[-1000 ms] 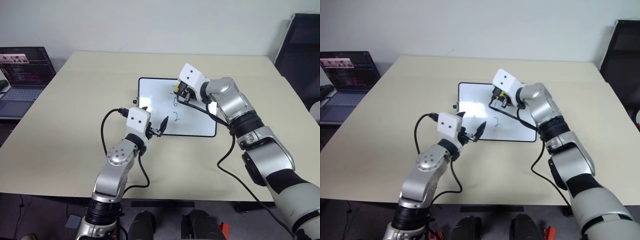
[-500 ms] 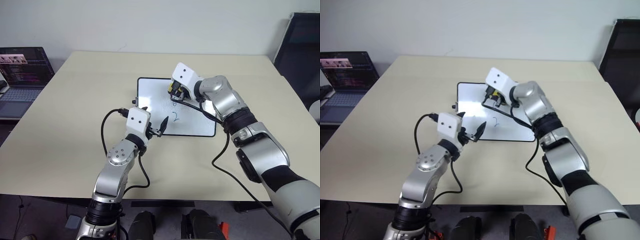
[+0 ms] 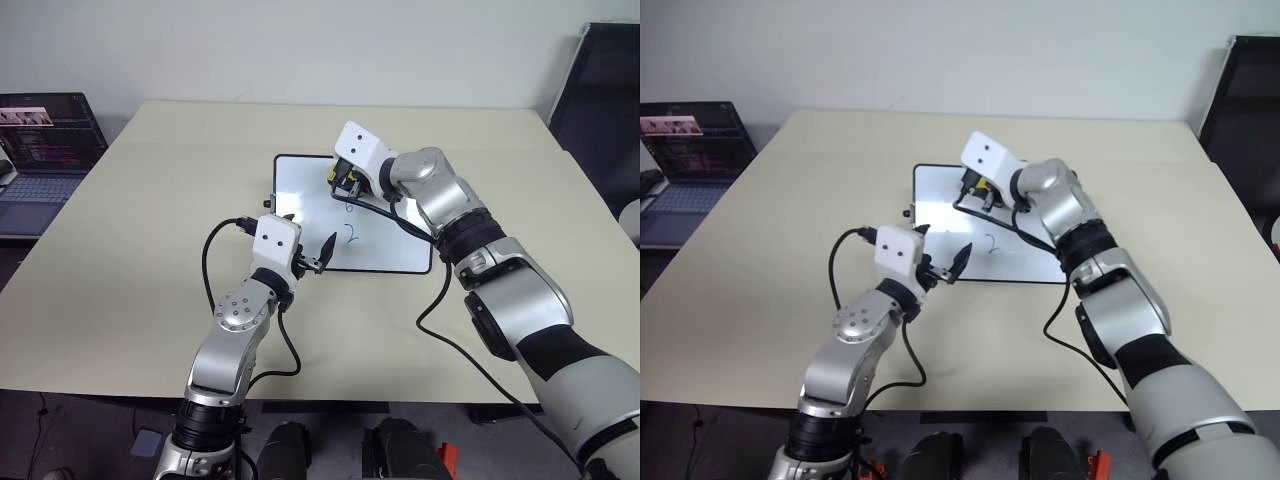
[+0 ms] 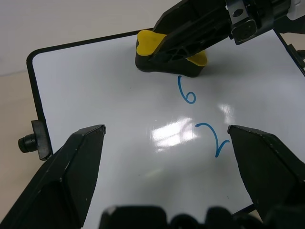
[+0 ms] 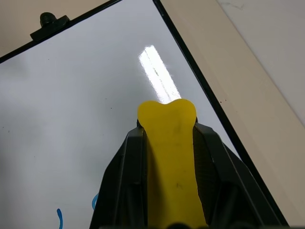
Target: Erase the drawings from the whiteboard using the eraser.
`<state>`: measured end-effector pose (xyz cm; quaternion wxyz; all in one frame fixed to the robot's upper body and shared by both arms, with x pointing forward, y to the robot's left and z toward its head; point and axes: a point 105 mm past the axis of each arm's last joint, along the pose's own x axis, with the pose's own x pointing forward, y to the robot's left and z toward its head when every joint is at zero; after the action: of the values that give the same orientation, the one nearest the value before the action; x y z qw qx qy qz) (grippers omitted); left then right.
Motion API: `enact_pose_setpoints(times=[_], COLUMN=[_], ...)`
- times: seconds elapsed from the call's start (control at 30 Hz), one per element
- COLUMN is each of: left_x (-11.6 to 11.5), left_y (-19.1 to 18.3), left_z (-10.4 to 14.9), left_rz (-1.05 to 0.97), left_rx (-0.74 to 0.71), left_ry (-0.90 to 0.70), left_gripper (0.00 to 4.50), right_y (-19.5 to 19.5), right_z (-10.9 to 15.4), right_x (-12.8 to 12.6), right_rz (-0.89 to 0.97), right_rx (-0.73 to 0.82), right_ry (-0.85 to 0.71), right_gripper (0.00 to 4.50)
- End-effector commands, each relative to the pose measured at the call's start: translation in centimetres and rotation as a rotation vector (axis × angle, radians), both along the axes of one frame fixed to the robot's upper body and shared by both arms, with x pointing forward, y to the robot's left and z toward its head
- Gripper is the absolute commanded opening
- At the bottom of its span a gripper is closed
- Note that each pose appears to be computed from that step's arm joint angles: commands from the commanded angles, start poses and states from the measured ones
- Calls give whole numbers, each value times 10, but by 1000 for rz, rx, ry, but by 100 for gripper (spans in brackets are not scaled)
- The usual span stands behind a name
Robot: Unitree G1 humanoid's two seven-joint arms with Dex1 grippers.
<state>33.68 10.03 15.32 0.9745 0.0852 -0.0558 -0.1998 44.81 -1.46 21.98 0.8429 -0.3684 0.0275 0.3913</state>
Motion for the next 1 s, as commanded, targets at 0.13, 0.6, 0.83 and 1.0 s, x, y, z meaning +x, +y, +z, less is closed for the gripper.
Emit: enact_pose_setpoints(times=[0.13,0.6,0.83,1.0], left_x=[-3,-5,-6,-4], left_y=[-3,-5,-7,-7], left_z=[17,16,15,16], left_rz=[-16,-29,-38,-41], left_rx=[-5,-5,-6,-3], left_ry=[-62,-59,-55,-56], left_gripper=[450,450,450,450], right_y=[-14,-55,-62,-69], right_z=[-3,-8,-10,-13], right_x=[-1,7,7,6], right_rz=[-1,-73,-87,-103], right_rx=[-74,-162,-164,-163], right_ry=[-77,-127,-119,-106], right_gripper=[97,97,97,97])
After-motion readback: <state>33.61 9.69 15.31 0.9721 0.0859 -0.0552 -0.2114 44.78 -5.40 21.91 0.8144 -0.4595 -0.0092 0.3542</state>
